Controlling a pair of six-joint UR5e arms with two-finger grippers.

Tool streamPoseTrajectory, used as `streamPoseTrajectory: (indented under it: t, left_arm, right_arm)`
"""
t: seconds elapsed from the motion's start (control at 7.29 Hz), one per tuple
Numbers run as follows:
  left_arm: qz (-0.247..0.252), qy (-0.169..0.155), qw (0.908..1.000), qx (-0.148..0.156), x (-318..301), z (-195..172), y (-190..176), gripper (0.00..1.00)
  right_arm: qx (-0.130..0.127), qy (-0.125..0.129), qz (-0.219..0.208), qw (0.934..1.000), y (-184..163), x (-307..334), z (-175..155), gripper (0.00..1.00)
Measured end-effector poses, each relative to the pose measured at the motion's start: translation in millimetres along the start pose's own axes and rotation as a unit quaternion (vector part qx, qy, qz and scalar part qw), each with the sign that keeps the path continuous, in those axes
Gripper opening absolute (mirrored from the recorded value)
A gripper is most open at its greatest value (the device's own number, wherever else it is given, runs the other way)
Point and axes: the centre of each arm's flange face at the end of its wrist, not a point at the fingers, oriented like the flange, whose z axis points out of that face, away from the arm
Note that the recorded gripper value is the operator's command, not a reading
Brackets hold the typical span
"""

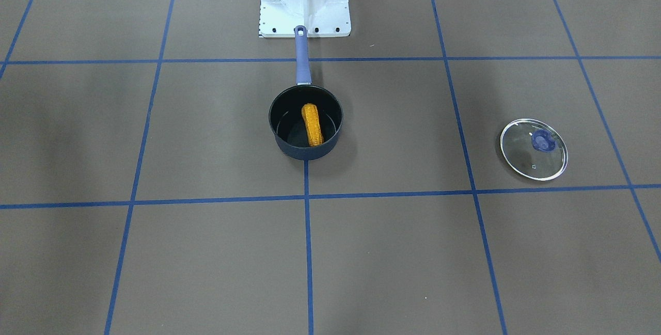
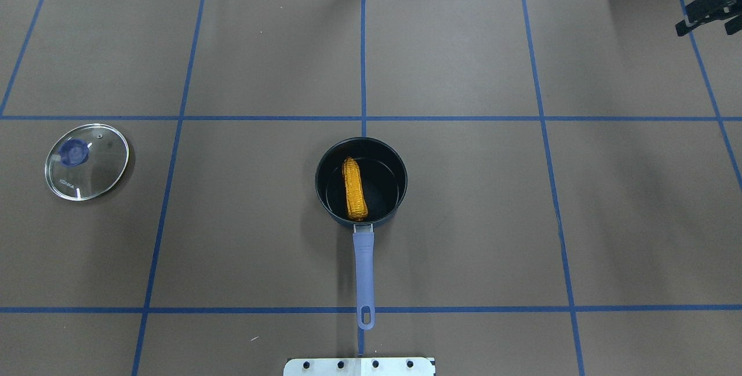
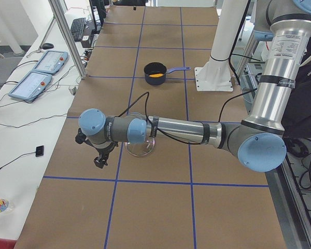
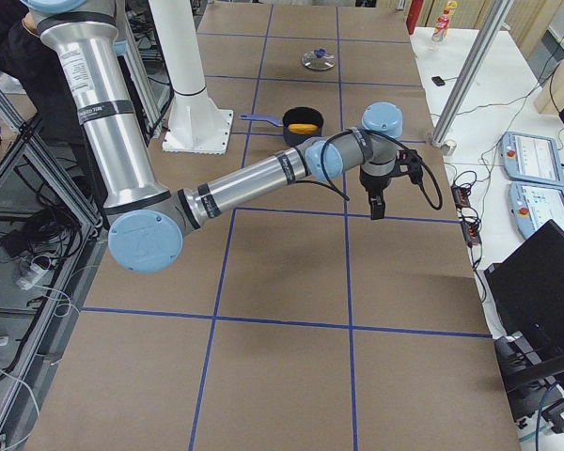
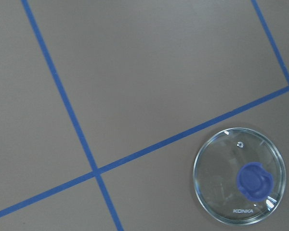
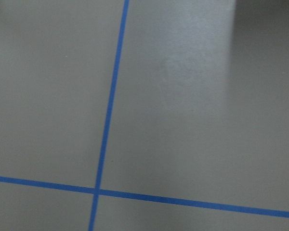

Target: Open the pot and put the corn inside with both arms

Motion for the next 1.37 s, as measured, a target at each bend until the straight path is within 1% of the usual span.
streamPoseTrajectory:
  t: [0.27,0.41,0.69,0.82,1.1,1.37]
  left_arm:
    - [0.003,-0.004,1.0,0.005,-23,-11,-8,0.98]
    - [-0.001,-0.006,1.0,0.008,-28,-17,-8,0.98]
    - [-0.012,-0.008,0.9998,0.011,-39,-23,3,0.98]
    - [-0.017,-0.009,0.9998,0.012,-44,-24,9,0.98]
    - [-0.014,-0.015,0.9996,0.017,-41,-31,12,0.98]
    - [-0.012,-0.017,0.9996,0.02,-38,-34,13,0.98]
  right_arm:
    - [0.006,0.003,0.023,0.9997,23,55,-16,1.0]
    - [0.002,0.006,0.027,0.9996,40,78,-15,1.0]
    - [-0.011,0.014,0.027,0.9995,72,114,-3,1.0]
    - [-0.009,0.017,0.023,0.9996,84,124,2,1.0]
    - [0.005,0.017,0.009,0.9998,90,131,3,1.0]
    - [0.005,0.018,0.009,0.9998,93,136,7,1.0]
